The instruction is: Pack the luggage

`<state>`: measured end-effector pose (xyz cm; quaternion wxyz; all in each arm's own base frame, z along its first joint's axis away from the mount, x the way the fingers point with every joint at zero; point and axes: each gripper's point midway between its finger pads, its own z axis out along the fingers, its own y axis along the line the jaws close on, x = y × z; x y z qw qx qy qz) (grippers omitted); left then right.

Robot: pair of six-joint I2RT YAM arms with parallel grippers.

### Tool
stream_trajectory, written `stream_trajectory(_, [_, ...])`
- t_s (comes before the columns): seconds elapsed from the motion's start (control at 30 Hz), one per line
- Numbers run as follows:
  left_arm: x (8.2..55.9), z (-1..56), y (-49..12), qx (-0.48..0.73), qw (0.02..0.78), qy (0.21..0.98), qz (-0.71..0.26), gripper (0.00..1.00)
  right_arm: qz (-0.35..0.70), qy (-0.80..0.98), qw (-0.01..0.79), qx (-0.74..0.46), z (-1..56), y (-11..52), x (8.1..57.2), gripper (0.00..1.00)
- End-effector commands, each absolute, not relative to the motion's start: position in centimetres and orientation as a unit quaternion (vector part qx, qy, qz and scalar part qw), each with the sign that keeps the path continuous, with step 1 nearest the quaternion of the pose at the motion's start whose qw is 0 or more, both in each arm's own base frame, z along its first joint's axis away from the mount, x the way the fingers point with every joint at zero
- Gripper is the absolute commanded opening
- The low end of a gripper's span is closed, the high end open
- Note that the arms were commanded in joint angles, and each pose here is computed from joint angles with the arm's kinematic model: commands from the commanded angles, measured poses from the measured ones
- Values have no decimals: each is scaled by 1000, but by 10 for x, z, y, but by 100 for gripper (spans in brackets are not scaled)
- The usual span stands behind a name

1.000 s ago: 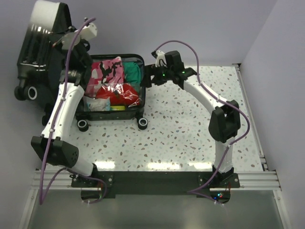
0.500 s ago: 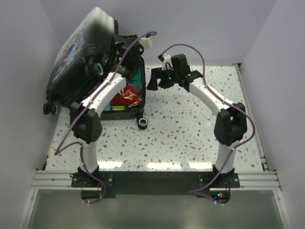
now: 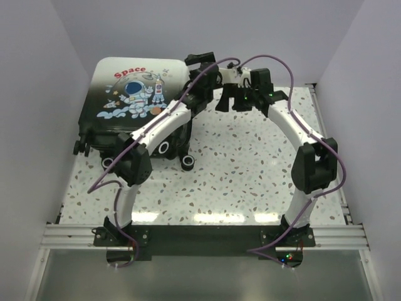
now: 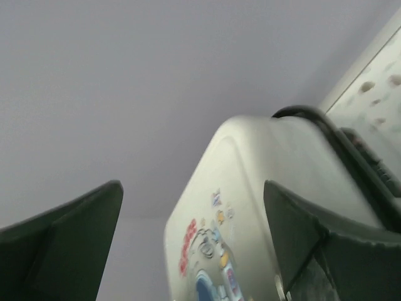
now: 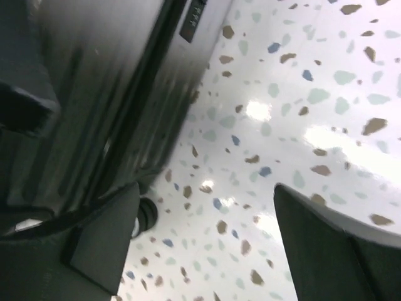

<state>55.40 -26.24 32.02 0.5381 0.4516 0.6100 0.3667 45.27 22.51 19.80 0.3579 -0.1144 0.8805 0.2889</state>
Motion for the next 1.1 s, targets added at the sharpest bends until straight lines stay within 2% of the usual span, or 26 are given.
stream_trajectory(0.0, [498,390,-364,451,656,577,183,100,304,875,355,-127,202,239,453,92])
stream_trajectory(0.03, [495,415,-362,429,676,578,162,100,311,871,358,-131,207,242,455,91])
stream_trajectory(0.17, [494,431,-312,367,669,637,108,99,339,859,355,-142,215,252,456,89])
stream_trajectory(0.3, [488,418,-217,268,635,724,44,98,358,854,345,-152,216,263,450,88])
stream_trajectory(0.33, [485,416,-168,239,623,743,48,98,360,855,341,-153,214,265,449,88])
stream_trajectory(0.4, [476,405,-129,206,609,766,17,97,361,855,338,-153,210,269,448,88])
stream_trajectory(0.5, [452,400,-9,115,603,787,63,95,347,862,340,-142,199,270,454,88])
stream_trajectory(0.53, [448,380,11,99,584,802,74,96,340,866,340,-137,191,269,461,88])
stream_trajectory(0.57, [440,375,55,61,574,810,102,96,337,867,341,-135,188,269,464,84])
stream_trajectory(0.77, [417,312,148,-1,496,854,156,91,318,876,339,-131,162,274,483,72])
stream_trajectory(0.93, [433,276,187,-14,463,869,174,90,315,879,332,-135,143,278,489,47])
stream_trajectory(0.97, [442,261,195,-24,448,878,168,89,315,878,332,-138,140,280,490,46])
stream_trajectory(1.0, [451,275,201,-27,462,870,170,89,313,877,335,-144,140,281,491,45])
stream_trajectory(1.07, [468,269,210,-23,450,876,171,89,315,874,340,-148,140,284,493,45])
